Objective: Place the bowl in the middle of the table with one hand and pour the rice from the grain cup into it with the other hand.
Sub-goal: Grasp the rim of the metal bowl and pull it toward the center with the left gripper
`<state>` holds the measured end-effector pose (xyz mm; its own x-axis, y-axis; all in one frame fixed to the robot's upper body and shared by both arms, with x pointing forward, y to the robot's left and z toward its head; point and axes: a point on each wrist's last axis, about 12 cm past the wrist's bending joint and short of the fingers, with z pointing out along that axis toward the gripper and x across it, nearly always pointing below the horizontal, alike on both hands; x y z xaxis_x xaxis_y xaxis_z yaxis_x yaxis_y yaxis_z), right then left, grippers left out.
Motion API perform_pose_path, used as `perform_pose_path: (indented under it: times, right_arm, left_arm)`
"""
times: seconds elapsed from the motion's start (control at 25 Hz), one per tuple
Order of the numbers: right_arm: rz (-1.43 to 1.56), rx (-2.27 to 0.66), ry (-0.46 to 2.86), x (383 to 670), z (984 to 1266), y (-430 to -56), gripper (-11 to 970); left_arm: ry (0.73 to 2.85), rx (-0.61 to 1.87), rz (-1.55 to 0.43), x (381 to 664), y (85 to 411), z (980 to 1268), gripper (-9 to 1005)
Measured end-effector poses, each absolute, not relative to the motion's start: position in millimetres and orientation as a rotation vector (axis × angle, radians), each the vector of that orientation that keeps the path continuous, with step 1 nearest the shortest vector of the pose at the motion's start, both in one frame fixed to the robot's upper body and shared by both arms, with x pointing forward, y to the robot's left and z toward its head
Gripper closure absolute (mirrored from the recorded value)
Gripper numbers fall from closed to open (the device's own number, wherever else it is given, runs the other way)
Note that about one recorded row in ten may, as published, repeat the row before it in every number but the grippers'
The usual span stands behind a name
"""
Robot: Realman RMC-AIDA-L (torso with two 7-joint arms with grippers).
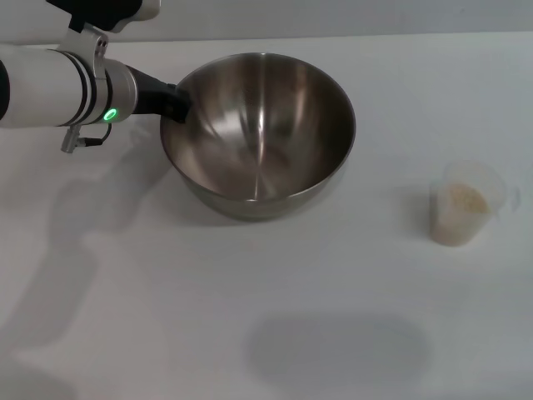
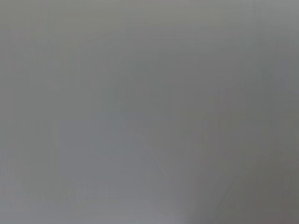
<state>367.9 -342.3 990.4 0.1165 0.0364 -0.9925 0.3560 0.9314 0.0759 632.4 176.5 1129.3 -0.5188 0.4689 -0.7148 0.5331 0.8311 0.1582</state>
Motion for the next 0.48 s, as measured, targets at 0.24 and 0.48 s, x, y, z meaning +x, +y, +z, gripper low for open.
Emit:
perform_pose_path:
  times: [0.24,0.48]
  right_arm:
    - [-0.240,0.329,1.443,367.9,990.4,-342.3,144]
    - [-0.240,0.329,1.442,367.9,990.4,-342.4,144]
  left_arm:
    - [2.222,0.720,-0.129,632.4,174.8,1132.3,894]
    - [2.252,0.664,-0.195,635.5,178.0,1140.5,900]
